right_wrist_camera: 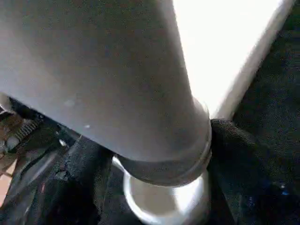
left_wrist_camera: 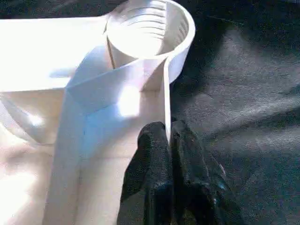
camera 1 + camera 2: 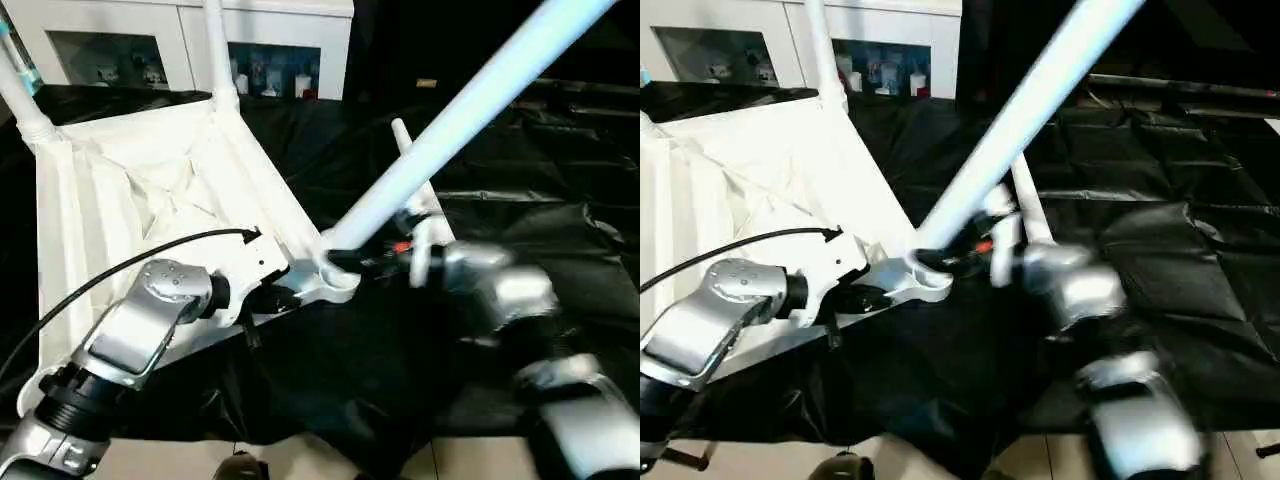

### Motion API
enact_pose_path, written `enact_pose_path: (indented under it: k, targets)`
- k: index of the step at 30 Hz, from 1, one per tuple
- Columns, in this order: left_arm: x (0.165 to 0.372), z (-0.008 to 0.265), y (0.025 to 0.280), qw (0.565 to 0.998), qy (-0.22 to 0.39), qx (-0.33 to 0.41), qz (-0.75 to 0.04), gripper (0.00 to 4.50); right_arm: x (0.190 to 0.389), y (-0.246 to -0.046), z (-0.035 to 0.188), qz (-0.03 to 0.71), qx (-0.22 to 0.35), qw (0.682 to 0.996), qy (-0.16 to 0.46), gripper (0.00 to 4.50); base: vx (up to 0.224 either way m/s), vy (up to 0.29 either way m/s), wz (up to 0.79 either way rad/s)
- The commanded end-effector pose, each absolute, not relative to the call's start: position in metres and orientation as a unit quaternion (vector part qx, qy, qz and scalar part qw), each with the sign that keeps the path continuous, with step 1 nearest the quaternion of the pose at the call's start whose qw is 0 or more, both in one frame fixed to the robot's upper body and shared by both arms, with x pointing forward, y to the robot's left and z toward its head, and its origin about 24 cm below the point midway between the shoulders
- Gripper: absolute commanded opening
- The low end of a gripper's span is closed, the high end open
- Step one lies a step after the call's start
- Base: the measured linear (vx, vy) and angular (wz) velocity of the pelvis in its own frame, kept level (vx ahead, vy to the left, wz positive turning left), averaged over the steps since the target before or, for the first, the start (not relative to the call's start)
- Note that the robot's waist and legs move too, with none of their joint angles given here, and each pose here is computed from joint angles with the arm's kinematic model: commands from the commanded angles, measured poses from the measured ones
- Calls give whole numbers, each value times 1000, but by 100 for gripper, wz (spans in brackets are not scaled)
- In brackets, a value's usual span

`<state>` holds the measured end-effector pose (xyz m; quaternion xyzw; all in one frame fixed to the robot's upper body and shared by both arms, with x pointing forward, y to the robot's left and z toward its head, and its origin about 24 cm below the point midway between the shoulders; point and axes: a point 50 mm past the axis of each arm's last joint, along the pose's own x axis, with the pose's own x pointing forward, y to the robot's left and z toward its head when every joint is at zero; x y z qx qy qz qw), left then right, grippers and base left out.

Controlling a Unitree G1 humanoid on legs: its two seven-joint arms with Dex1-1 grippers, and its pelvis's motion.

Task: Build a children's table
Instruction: Pick table leg

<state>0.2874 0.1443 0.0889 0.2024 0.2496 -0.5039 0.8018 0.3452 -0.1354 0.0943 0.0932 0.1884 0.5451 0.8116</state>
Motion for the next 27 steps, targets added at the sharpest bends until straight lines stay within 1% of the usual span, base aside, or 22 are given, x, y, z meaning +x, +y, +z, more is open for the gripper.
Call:
enact_pose_path:
  k: [1,4,7,8,9,10,12,13,14,15,16,17,18,19,20,22,23,24,25,26,27]
  targets:
    - [285,103,129,786,203,201,-548,0,347,-136,101,550,125,804,187,284,0,0,0]
    - [286,103,129,787,200,201,-548,0,349,-143,106,540,164,803,191,284,0,0,0]
    - [289,104,128,797,190,199,-537,0,349,-145,111,541,192,797,189,284,0,0,0]
    - [291,104,128,802,190,190,-533,28,348,-145,113,543,204,792,188,284,0,0,0]
    - [291,104,128,803,190,188,-533,44,348,-145,113,544,206,792,188,284,0,0,0]
    - [291,105,128,804,189,186,-531,56,348,-145,114,545,213,789,189,284,0,0,0]
    - [289,110,129,800,185,172,-544,58,348,-146,116,545,226,784,192,284,0,0,0]
    - [289,110,129,800,185,172,-544,58,348,-146,116,545,226,784,192,284,0,0,0]
    - [289,113,129,799,179,163,-550,74,348,-146,115,544,226,784,193,284,0,0,0]
    - [288,121,130,800,167,136,-561,88,348,-146,115,543,226,785,195,284,0,0,0]
    - [288,122,130,800,165,133,-562,96,348,-146,115,543,226,785,195,284,0,0,0]
    - [288,128,132,802,156,115,-565,96,348,-146,114,542,225,785,196,284,0,0,0]
    - [290,141,137,805,140,86,-570,104,349,-145,115,542,217,787,199,284,0,0,0]
    - [290,142,138,805,138,84,-571,120,349,-145,115,542,216,788,199,284,0,0,0]
    - [292,150,144,808,127,68,-572,133,349,-145,115,542,204,790,201,284,0,0,0]
    - [296,161,148,813,102,59,-570,140,348,-143,114,547,186,790,207,284,0,0,0]
    - [300,167,146,820,81,61,-564,140,347,-141,113,553,175,787,211,284,0,0,0]
    - [301,167,145,820,78,61,-563,149,347,-141,113,554,174,786,212,284,0,0,0]
    - [303,170,143,824,66,61,-560,175,347,-139,113,558,168,785,213,284,0,0,0]
    - [310,175,132,832,36,56,-551,180,346,-134,112,567,160,779,217,284,0,0,0]
    - [310,175,132,832,36,56,-551,181,346,-134,112,567,160,779,217,284,0,0,0]
